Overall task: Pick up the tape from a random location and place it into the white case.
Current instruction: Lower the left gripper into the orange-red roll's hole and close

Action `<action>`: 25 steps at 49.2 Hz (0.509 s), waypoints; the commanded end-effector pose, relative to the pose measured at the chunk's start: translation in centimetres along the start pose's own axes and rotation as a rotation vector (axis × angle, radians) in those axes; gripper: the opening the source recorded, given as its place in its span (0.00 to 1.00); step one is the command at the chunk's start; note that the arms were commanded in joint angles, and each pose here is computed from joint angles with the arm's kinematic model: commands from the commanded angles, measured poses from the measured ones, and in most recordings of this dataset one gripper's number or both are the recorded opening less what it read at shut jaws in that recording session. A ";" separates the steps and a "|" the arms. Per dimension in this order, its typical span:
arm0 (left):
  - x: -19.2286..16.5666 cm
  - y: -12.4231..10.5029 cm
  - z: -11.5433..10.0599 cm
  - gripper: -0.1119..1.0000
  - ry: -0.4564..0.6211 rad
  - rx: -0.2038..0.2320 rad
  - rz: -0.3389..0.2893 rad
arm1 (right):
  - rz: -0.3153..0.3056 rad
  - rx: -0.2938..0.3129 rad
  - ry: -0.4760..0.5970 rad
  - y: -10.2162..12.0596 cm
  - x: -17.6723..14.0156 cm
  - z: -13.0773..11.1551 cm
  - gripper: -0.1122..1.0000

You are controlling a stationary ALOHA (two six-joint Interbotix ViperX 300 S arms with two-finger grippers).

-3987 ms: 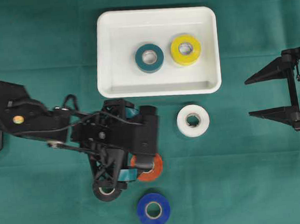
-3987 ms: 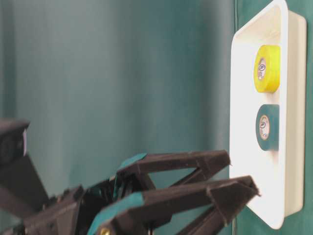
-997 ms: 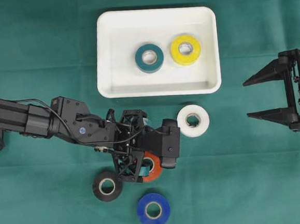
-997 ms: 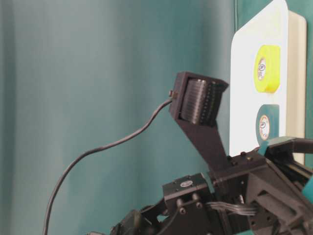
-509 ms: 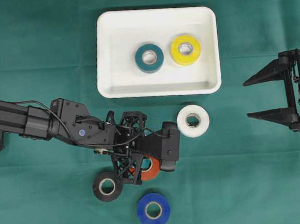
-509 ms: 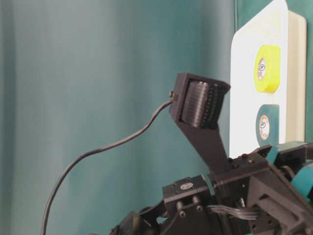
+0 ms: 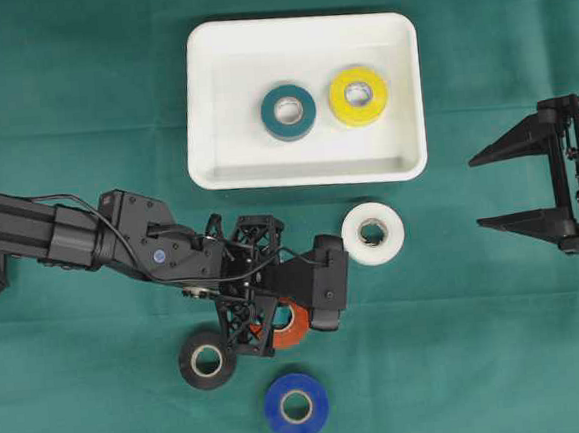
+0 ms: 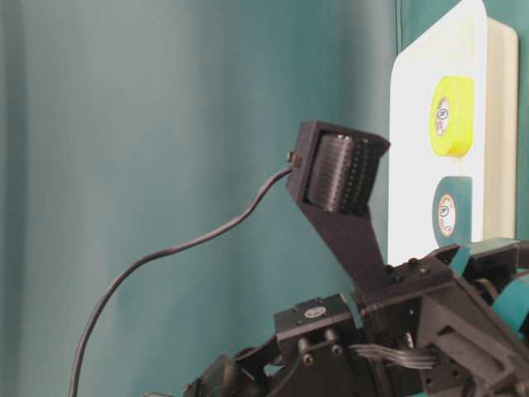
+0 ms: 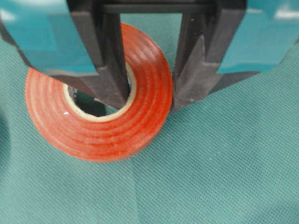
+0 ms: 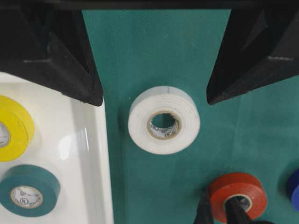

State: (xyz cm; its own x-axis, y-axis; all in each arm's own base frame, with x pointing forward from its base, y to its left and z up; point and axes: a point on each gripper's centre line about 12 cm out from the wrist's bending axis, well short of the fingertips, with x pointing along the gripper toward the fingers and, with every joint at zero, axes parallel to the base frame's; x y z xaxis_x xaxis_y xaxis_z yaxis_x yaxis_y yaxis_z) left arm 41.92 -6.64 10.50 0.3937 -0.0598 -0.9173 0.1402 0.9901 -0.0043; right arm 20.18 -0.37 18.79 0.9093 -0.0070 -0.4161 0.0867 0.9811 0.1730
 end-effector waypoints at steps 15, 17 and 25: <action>-7.0 -0.6 2.9 0.30 -0.106 0.006 -0.008 | 0.006 -0.004 -0.027 0.2 0.1 1.1 0.87; -7.9 -0.6 3.1 0.30 -0.124 0.006 -0.008 | 0.006 -0.004 -0.027 0.2 0.1 1.1 0.87; -11.7 -0.6 3.5 0.30 -0.178 0.007 -0.010 | 0.006 -0.004 -0.027 0.2 0.1 1.1 0.87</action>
State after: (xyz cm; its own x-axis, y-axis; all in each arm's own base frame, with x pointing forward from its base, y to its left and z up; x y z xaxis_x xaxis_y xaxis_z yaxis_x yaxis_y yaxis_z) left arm 40.64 -6.82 18.95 0.4774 -0.0769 -0.8753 0.1478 0.9890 -0.0063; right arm 20.18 -0.34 18.79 0.9093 -0.0056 -0.4161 0.0852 0.9812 0.1730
